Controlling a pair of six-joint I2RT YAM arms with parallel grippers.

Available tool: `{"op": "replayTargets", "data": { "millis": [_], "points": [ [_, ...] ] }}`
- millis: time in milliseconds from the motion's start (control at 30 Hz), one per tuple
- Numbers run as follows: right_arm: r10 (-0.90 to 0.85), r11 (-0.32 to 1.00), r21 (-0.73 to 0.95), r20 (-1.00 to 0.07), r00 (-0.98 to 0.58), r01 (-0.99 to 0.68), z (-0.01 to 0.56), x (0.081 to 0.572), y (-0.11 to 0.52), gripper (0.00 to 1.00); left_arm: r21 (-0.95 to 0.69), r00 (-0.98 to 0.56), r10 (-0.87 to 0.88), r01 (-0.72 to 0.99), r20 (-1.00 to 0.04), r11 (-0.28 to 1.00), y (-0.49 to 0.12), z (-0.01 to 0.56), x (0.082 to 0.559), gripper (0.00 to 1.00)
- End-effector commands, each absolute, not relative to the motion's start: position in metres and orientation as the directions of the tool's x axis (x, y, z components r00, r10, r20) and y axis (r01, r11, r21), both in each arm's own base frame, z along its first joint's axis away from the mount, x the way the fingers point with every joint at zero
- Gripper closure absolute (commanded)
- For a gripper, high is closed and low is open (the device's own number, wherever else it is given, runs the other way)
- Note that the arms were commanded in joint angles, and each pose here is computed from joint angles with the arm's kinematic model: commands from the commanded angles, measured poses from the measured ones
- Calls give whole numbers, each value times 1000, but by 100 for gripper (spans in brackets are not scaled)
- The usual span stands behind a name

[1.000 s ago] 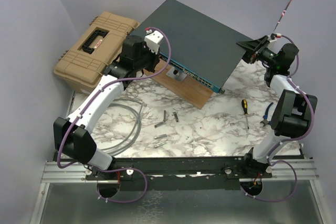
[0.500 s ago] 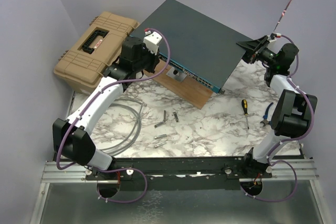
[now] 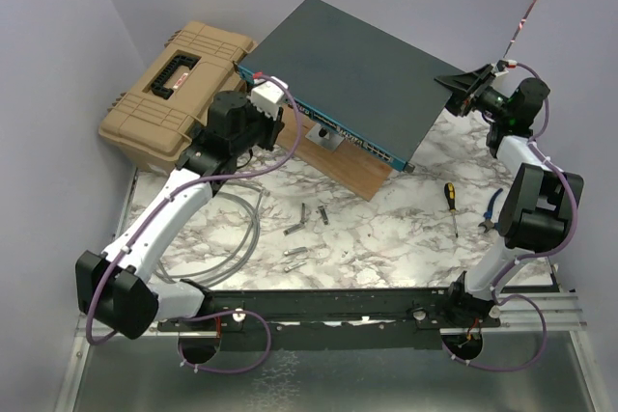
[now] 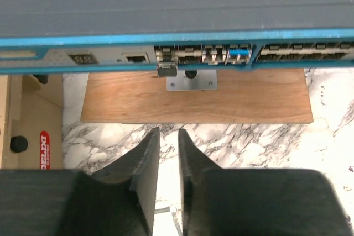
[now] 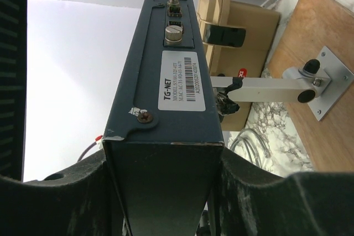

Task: Insert the plug into the switch port
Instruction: Insert the connector into the switch port, then pick up the connector from the center of the board.

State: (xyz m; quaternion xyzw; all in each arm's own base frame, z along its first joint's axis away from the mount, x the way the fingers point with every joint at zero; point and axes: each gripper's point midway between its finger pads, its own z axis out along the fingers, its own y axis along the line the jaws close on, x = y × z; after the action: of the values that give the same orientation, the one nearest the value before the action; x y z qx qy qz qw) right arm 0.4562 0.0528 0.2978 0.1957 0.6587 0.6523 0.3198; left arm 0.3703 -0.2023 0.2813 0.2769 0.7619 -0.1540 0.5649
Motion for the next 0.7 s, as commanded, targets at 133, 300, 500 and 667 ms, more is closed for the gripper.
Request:
{"op": "replayTargets", "data": {
  "millis": [133,300,500,667],
  "points": [
    [719,138,975,-218,-660,-172,294,470,32,50,79,-245,259,566,-934,821,-183,260,345,66],
    [759,184,972,-233,-608,-143,297,470,15,19,75,-259,260,561,-930,824,-178,251,336,56],
    [804,261,959,-278,-526,-109,302,463,-8,0,75,-266,266,561,-927,824,-174,244,328,47],
    [808,370,925,-367,-462,-86,312,452,-17,0,48,-305,250,543,-919,838,-170,231,322,38]
  ]
}}
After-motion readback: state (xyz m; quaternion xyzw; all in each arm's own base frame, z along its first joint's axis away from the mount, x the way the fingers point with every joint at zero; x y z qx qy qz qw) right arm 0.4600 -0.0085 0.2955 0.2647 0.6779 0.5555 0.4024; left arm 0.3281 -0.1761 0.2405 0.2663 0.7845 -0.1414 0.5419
